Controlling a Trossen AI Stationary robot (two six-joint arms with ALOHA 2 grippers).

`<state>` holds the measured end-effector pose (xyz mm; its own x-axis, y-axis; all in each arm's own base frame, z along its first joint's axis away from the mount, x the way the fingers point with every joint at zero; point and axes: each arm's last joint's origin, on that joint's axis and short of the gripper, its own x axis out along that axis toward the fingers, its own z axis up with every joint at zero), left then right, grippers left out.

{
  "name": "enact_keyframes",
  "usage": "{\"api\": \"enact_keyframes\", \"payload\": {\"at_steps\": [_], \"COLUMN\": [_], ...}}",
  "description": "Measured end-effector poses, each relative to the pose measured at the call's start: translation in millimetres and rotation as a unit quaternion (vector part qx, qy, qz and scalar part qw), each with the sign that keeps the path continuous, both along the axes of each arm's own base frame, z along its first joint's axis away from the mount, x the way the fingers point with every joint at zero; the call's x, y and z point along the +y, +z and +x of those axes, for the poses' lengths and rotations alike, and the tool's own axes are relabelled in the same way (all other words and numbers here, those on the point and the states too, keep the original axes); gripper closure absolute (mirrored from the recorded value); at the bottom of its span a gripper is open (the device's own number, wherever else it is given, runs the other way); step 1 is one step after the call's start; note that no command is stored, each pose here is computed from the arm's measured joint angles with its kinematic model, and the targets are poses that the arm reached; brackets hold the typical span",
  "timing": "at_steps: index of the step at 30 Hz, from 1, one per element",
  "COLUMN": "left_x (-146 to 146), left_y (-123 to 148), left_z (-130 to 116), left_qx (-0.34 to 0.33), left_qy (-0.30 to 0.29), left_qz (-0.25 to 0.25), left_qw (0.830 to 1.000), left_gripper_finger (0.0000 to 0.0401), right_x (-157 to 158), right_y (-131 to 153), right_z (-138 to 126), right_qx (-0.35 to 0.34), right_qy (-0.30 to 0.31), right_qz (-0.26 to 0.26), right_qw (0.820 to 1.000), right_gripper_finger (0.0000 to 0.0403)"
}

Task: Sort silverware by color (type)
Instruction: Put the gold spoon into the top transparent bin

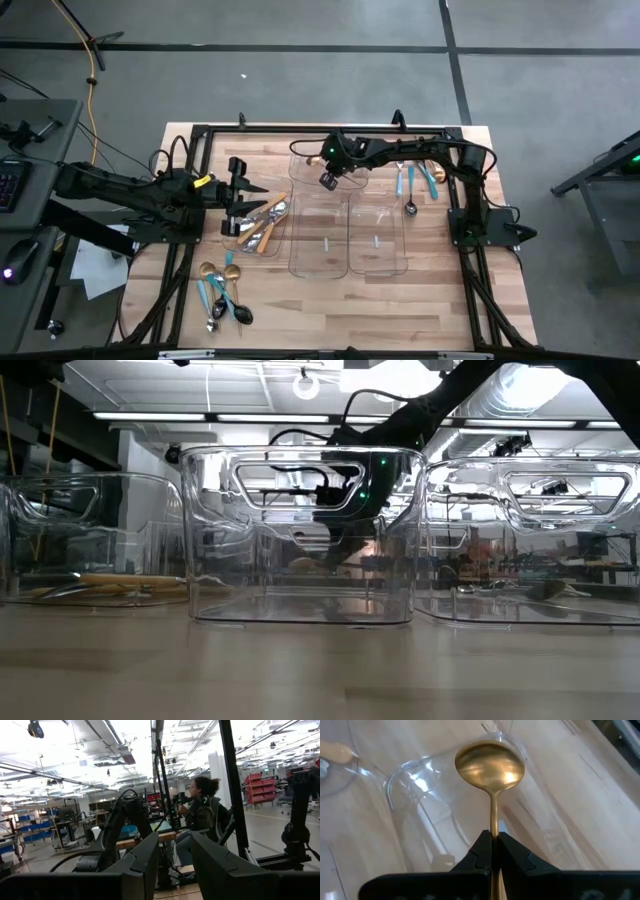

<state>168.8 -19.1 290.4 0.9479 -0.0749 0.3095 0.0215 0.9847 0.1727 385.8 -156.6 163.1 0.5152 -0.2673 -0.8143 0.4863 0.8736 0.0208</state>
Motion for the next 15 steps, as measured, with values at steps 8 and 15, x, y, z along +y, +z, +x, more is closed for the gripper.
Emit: {"api": "enact_keyframes", "payload": {"at_steps": [8,15], "left_x": [0.0,-0.1], "left_y": [-0.6,-1.4], "left_z": [0.3,0.5], "left_qx": [0.004,0.008], "left_qy": [0.0,0.0], "left_qz": [0.0,0.001], "left_qw": [1.0,1.0], "left_gripper_finger": [0.0298,0.0298], "right_x": [-0.9,-1.0], "right_y": [1.5,1.5], "right_z": [1.9,1.9], "right_qx": [-0.012,-0.012], "right_qy": [-0.001,-0.001], "right_qz": [-0.006,-0.007], "right_qw": [1.0,1.0], "right_gripper_finger": [0.0394,0.0365]}}
